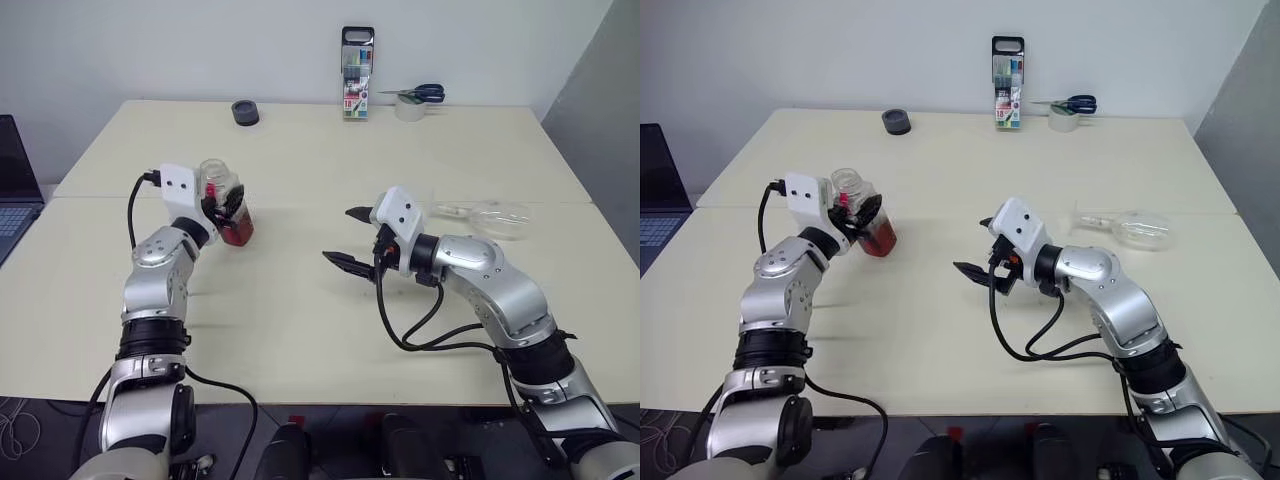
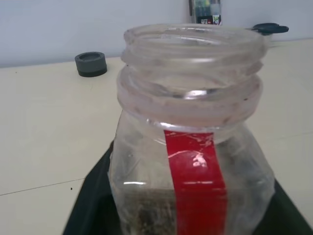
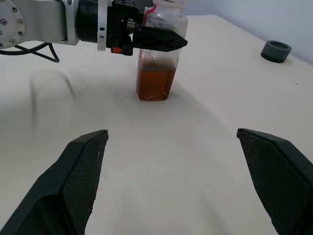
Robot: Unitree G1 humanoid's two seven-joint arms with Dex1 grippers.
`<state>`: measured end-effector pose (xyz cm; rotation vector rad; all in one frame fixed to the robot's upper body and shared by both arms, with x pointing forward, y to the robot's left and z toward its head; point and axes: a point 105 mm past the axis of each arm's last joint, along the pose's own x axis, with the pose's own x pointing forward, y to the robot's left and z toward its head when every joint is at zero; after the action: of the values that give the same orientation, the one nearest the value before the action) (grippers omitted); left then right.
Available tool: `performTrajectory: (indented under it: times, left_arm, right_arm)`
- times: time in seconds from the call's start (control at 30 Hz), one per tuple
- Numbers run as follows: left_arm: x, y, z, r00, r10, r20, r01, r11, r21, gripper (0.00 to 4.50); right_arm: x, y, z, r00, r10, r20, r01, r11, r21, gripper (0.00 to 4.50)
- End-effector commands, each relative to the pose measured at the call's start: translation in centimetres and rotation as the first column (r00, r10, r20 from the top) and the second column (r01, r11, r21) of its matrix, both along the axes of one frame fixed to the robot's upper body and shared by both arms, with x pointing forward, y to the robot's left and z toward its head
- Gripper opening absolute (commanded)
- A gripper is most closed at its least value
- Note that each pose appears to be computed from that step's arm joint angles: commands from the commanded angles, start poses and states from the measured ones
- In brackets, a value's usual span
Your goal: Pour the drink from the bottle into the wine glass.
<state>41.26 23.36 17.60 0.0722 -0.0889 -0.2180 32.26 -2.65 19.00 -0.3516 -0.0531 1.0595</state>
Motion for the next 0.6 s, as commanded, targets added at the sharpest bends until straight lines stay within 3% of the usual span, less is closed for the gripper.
performTrajectory:
  times: [0.03,0.13,0.6]
  left_arm:
    - [-0.1,-0.1,0.0,1.000,-0.003,0.010,0.003,1.000,0.021,3.69]
    - [-0.2,-0.1,-0.1,1.000,-0.004,0.010,0.004,1.000,0.024,4.47]
    - [-1.3,1.3,-2.4,0.999,0.034,0.024,-0.037,0.993,0.113,4.47]
  right_arm:
    - [-0.5,0.3,1.5,0.998,0.024,0.057,-0.024,1.000,0.012,4.50]
    - [-0.6,0.3,1.5,0.998,0.025,0.056,-0.025,1.000,0.012,4.50]
    - [-1.3,-1.2,-0.6,0.997,-0.047,0.065,0.046,0.999,0.026,4.50]
